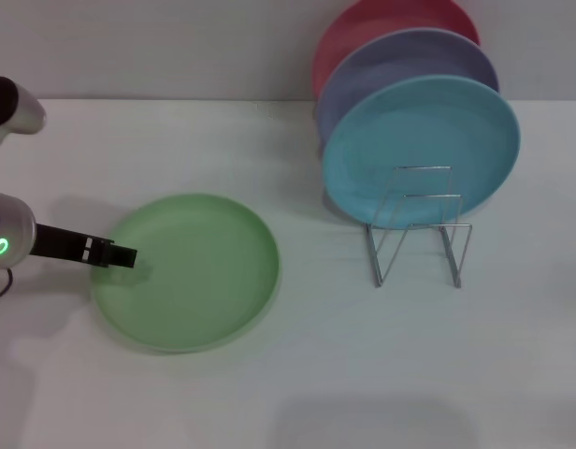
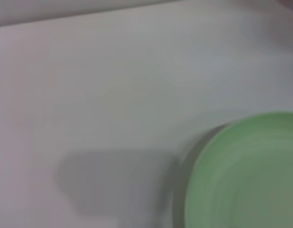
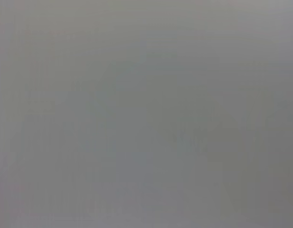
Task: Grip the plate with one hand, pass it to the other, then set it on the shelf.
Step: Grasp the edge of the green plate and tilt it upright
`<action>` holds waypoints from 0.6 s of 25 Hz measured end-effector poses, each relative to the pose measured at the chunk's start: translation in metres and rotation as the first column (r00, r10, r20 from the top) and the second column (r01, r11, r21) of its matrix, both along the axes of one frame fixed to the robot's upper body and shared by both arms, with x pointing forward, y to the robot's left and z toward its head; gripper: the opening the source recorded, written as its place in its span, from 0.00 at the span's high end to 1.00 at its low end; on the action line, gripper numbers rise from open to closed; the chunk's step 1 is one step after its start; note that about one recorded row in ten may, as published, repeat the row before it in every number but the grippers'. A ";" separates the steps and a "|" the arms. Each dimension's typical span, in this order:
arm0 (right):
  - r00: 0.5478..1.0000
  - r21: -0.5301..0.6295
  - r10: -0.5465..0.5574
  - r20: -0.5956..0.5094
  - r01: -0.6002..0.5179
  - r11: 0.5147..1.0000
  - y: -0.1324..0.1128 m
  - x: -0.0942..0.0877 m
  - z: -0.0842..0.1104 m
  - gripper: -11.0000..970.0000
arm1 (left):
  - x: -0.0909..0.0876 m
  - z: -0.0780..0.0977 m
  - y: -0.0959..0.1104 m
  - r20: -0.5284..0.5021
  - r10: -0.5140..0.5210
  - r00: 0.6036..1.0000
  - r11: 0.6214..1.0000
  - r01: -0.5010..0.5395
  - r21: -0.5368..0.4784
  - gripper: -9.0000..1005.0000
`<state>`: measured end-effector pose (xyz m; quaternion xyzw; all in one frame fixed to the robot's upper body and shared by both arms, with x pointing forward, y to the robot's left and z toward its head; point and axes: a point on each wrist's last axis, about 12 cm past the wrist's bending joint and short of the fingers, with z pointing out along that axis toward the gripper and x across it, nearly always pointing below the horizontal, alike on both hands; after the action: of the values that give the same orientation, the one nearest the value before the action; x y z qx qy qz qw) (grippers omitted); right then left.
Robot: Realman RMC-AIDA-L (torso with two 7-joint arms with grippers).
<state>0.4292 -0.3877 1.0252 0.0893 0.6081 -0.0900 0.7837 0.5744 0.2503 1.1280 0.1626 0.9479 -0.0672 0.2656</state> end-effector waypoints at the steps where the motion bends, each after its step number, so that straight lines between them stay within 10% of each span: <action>1: 1.000 0.000 0.000 0.000 0.000 1.000 0.000 0.000 0.000 0.17 | 0.001 -0.002 0.000 -0.006 -0.001 1.000 1.000 0.001 0.001 0.21; 15: 1.000 0.003 -0.003 -0.009 0.003 1.000 0.000 -0.001 -0.001 0.17 | 0.007 -0.012 -0.003 -0.048 -0.010 0.999 1.000 0.010 0.014 0.22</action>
<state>0.4280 -0.3879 1.0238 0.0909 0.6116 -0.0907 0.7807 0.5816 0.2473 1.1156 0.1676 0.9536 -0.0655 0.2413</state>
